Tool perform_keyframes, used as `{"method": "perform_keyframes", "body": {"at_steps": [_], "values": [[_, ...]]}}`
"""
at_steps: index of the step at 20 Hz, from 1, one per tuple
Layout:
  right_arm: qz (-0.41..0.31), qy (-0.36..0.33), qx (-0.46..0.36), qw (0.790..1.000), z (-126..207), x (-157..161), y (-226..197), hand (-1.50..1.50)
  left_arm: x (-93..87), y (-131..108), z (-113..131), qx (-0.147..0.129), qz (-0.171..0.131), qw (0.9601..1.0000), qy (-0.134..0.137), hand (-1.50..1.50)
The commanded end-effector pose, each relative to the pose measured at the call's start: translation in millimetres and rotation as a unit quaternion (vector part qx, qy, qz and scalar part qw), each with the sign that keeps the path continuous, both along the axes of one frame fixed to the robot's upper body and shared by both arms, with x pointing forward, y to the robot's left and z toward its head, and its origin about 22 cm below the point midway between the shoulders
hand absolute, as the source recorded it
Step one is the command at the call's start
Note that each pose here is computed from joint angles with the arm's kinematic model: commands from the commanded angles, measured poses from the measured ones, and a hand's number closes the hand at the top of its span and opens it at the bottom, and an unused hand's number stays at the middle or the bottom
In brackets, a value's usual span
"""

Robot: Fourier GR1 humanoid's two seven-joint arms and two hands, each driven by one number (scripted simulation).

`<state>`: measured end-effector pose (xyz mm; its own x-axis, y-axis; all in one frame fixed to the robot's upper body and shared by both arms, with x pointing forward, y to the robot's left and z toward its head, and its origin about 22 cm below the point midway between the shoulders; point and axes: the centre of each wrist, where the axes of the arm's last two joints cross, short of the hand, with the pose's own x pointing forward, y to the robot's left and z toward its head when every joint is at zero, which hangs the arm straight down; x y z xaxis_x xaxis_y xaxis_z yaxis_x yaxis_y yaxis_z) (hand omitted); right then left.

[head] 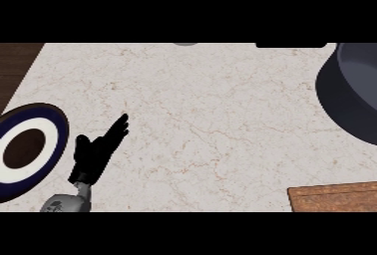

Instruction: Pick the cupcake from the cutting board and place it in the pot

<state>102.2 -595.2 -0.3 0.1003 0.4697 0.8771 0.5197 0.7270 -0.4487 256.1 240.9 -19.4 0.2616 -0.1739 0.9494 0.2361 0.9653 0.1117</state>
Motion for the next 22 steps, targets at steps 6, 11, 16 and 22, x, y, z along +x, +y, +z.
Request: {"method": "perform_keyframes", "body": {"at_steps": [6, 11, 16, 22], "values": [[-0.008, 0.004, -0.108, 0.994, 59, 46, -12, 1.50, 4.0, 0, 2, -0.005, -0.002, 1.0000, 0.002, 0.00], [-0.016, 0.031, -0.138, 0.990, 107, 88, -3, 1.50, -2.6, 2, 2, 0.000, -0.001, 1.0000, 0.000, 0.00], [-0.006, 0.069, -0.158, 0.985, 156, 127, 4, 1.50, -9.5, 4, -6, 0.005, -0.009, 0.9999, -0.003, 0.00], [0.014, 0.130, -0.189, 0.973, 164, 182, 43, 1.50, 7.6, -8, -5, -0.007, -0.016, 0.9998, -0.006, 0.00]]}}
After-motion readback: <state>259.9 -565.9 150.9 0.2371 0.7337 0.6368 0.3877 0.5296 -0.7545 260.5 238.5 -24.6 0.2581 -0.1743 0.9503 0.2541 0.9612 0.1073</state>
